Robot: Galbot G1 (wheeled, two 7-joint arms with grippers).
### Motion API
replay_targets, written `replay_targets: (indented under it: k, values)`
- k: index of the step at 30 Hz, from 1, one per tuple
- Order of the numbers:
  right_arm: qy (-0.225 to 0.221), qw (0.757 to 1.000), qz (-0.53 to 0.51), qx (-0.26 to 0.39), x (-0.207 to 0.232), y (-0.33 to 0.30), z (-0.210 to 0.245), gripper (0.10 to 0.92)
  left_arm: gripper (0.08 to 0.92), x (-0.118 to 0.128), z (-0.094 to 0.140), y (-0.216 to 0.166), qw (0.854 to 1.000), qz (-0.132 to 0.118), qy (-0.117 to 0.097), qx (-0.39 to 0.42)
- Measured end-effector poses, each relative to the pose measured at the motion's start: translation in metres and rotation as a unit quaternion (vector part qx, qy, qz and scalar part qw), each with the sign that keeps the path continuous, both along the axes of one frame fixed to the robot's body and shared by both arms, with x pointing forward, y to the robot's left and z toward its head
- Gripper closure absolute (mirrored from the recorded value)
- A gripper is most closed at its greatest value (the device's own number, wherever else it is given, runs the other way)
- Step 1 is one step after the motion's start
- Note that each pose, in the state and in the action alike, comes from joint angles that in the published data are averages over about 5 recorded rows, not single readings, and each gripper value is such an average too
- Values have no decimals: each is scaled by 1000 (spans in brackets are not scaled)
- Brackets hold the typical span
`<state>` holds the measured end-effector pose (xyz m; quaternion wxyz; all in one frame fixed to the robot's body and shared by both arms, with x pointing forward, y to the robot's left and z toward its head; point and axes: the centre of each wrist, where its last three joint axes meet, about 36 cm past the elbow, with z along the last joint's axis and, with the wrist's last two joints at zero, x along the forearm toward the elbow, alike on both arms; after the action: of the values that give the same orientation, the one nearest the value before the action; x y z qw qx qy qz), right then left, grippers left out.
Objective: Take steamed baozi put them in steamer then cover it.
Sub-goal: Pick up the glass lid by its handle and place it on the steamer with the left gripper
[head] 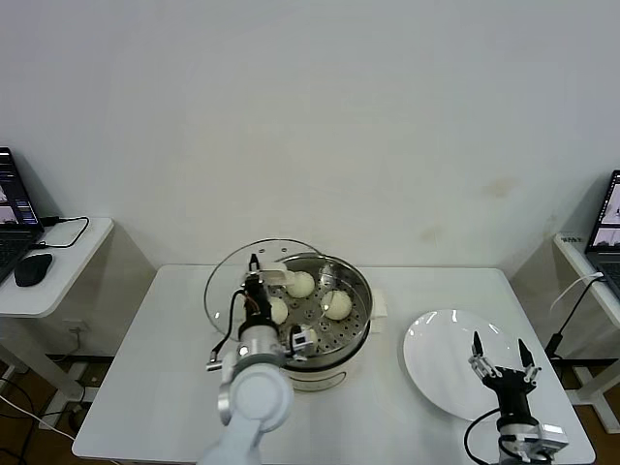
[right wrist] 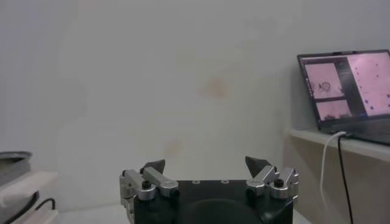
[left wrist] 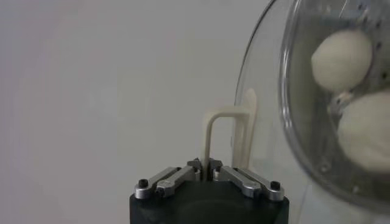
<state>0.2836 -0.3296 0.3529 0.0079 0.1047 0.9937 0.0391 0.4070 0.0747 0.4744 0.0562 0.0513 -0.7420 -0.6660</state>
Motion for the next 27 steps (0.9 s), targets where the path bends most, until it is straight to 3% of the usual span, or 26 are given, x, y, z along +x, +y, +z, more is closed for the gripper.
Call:
replay_targets:
  k: [12, 27]
  values:
    - [5, 1000, -8, -3, -3, -2, -5, 200, 853, 6, -10, -42, 999, -43, 2, -5]
    - [5, 1000, -8, -3, 3, -1, -9, 200, 853, 2, -27, -54, 999, -48, 15, 3]
